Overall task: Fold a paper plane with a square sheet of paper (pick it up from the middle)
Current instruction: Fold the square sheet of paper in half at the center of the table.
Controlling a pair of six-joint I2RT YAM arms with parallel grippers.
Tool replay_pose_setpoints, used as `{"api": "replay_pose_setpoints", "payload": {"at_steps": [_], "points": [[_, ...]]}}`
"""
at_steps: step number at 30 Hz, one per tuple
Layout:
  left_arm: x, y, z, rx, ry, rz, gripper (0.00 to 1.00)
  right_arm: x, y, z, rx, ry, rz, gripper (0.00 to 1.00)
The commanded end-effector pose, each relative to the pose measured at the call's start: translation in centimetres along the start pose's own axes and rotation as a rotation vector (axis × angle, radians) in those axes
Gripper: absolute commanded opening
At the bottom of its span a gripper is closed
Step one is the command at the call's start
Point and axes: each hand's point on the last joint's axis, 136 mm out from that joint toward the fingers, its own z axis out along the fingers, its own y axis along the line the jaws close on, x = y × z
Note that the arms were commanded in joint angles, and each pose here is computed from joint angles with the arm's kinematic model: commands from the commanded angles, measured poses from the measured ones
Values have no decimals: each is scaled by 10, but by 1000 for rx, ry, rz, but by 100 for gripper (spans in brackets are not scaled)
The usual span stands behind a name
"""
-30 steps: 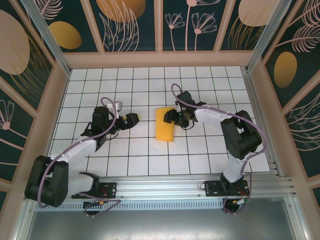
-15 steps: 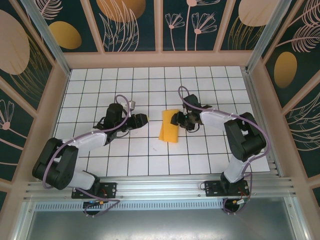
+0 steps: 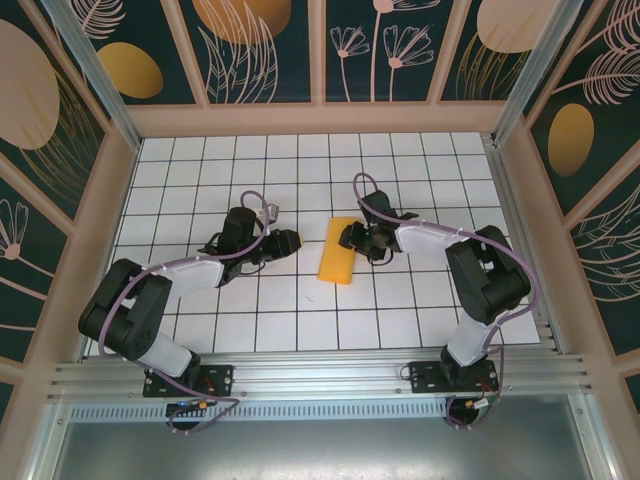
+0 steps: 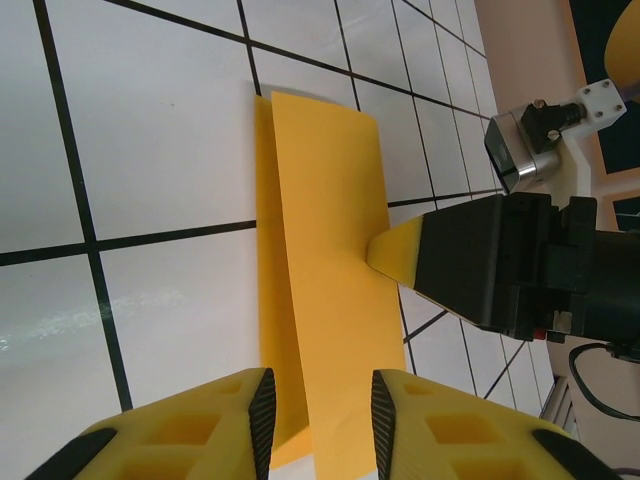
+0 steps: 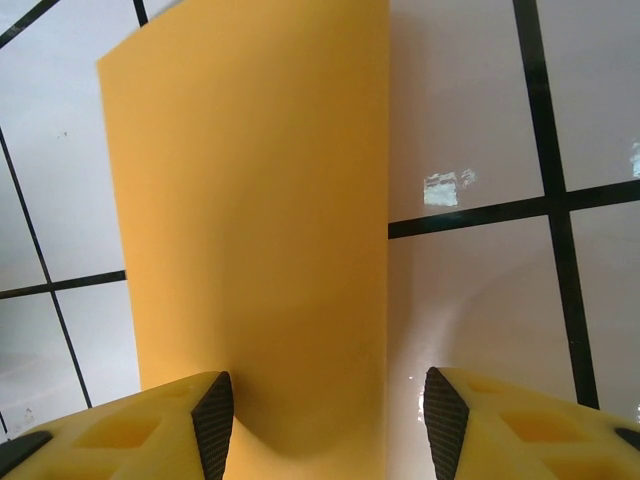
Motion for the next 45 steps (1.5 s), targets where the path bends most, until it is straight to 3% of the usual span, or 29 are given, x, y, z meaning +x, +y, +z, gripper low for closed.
{"api": "replay_pose_setpoints", "payload": {"at_steps": [1, 18, 45], "points": [[-9, -13, 4, 40, -16, 16, 28, 4, -12, 1, 49, -4, 46, 56], [-3, -12, 13, 39, 20, 19, 28, 14, -9, 14, 58, 23, 32, 56], [11, -3, 26, 20, 78, 3, 28, -3, 11, 16, 24, -49, 57, 57]]}}
